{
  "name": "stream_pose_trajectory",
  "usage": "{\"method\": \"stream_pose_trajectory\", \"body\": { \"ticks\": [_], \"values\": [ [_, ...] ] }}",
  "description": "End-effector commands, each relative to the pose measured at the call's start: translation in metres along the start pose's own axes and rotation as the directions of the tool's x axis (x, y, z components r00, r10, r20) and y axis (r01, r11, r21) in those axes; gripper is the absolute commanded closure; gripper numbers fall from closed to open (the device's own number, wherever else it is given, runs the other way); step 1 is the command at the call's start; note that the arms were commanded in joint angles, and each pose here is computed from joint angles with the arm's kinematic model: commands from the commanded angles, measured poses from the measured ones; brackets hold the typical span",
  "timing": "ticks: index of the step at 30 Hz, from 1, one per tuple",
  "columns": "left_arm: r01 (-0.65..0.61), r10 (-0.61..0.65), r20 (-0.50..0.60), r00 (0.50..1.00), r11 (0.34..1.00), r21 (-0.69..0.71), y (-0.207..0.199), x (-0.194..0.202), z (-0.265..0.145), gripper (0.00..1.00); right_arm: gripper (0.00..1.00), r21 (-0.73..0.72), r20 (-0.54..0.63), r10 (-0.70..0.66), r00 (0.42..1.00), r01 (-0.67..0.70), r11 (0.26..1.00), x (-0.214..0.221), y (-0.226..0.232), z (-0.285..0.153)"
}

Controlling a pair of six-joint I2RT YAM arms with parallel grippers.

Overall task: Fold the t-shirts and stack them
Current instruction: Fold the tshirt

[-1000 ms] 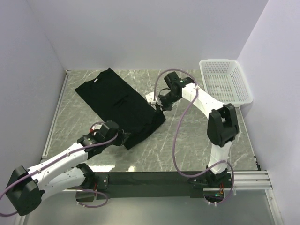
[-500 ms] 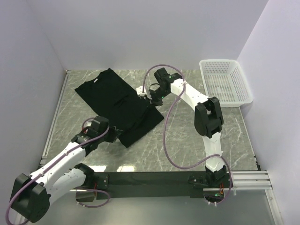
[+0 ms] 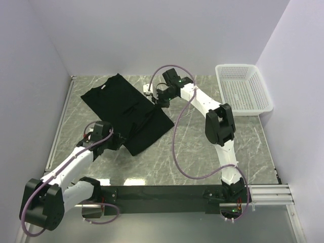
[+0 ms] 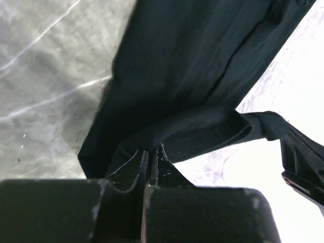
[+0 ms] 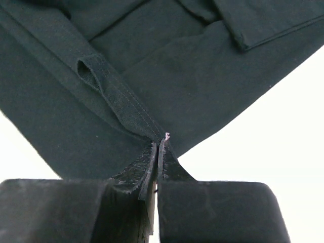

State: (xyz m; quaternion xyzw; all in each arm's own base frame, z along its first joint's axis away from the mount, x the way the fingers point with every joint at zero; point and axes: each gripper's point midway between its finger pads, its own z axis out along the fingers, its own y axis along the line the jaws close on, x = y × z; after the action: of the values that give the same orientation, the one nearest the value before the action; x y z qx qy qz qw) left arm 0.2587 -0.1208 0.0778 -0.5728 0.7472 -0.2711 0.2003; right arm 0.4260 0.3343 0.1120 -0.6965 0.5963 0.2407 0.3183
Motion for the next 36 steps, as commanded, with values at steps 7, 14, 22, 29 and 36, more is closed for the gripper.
{"method": "stream_pose_trajectory", "body": {
  "ticks": [7,14,22,29,36],
  "values": [
    [-0.056,0.056,0.019,0.998,0.997,0.049,-0.031,-0.014,0.002,1.00,1.00,0.134,0.022,0.028,0.999,-0.030,0.991,-0.013,-0.042,0.018],
    [-0.051,0.050,0.035,0.998,0.998,0.029,-0.027,-0.023,0.010,1.00,1.00,0.187,0.039,0.039,0.998,-0.046,0.981,-0.017,-0.058,0.024],
    [-0.064,0.063,0.058,0.996,0.998,0.017,-0.029,-0.036,0.017,1.00,1.00,0.233,0.045,0.060,0.997,-0.068,0.970,-0.019,-0.070,0.030],
    [-0.077,0.077,0.069,0.995,0.997,0.004,-0.036,-0.043,0.024,1.00,1.00,0.264,0.039,0.072,0.997,-0.079,0.961,-0.016,-0.077,0.035],
    [-0.080,0.079,0.090,0.993,0.997,0.003,-0.040,-0.052,0.025,1.00,1.00,0.299,0.039,0.082,0.996,-0.090,0.950,-0.014,-0.085,0.039]
  ]
}}
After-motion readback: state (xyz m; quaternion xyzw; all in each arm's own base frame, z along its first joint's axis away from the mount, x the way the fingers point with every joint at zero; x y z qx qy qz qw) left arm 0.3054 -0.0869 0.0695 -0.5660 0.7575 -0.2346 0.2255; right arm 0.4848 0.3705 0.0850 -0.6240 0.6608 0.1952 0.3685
